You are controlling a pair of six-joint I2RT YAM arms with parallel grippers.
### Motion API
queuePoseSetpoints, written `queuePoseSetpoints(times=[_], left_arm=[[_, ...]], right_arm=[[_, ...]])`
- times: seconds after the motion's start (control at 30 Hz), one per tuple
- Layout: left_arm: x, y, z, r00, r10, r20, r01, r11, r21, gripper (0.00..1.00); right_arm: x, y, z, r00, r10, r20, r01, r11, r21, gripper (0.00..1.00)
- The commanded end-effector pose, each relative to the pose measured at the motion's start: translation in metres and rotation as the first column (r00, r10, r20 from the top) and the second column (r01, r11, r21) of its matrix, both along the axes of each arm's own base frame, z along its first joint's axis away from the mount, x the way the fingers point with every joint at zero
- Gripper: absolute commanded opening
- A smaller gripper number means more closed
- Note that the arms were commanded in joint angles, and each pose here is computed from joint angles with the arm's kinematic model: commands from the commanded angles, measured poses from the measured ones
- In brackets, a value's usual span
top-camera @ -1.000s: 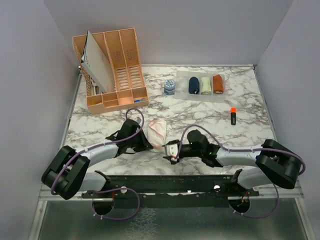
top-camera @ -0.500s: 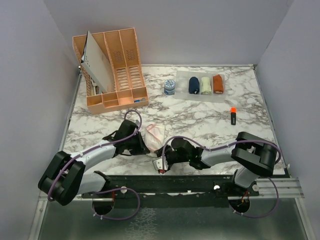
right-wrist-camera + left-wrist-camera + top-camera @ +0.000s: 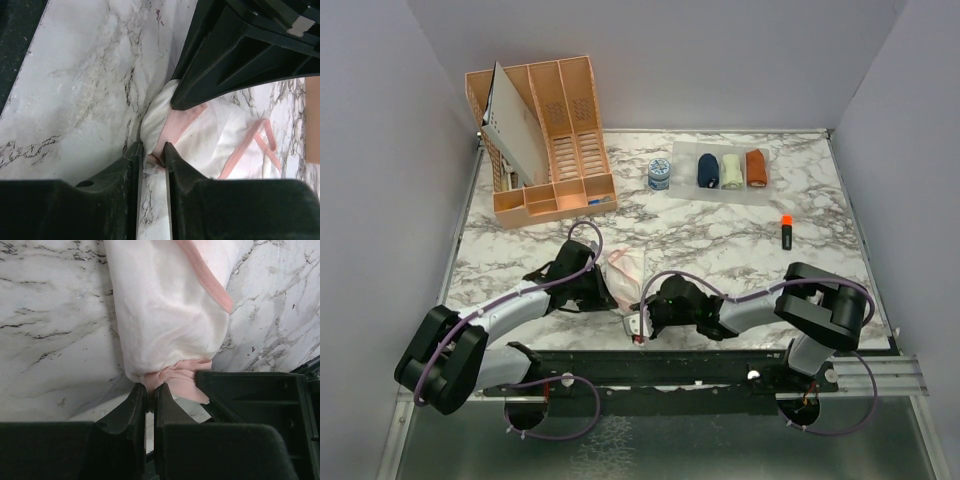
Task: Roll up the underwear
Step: Roll the underwear to the center of the board.
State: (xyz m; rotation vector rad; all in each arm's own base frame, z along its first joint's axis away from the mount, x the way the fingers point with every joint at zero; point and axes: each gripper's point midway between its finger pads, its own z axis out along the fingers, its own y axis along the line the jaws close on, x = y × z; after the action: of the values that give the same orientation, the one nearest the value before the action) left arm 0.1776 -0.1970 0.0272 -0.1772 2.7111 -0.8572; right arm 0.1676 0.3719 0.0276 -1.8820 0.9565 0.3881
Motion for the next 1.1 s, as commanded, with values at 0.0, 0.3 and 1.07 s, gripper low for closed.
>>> queuePoseSetpoints(times=[0.0, 0.3, 1.07], left_arm=[[-0.004, 0.01, -0.003, 1.0, 0.005, -0.01, -0.005, 0.999, 0.039, 0.08], [-0.002, 0.022, 0.003, 0.99, 0.13, 0.049, -0.131, 0.991, 0.021, 0.55], [0.004, 0.034, -0.037, 0.884, 0.467, -0.032, -0.468, 0.88, -0.078, 0.66]], right_arm=[[-0.008, -0.019, -0.033, 0.977, -0.136, -0.167, 0.123, 0.989, -0.083, 0.22], [-0.012, -0.012, -0.028, 0.771, -0.253, -0.584, 0.309, 0.951, -0.004, 0.09], [-0.01, -0.02, -0.022, 0.281, -0.137, -0.95, 0.622, 0.78, 0.071, 0.06]])
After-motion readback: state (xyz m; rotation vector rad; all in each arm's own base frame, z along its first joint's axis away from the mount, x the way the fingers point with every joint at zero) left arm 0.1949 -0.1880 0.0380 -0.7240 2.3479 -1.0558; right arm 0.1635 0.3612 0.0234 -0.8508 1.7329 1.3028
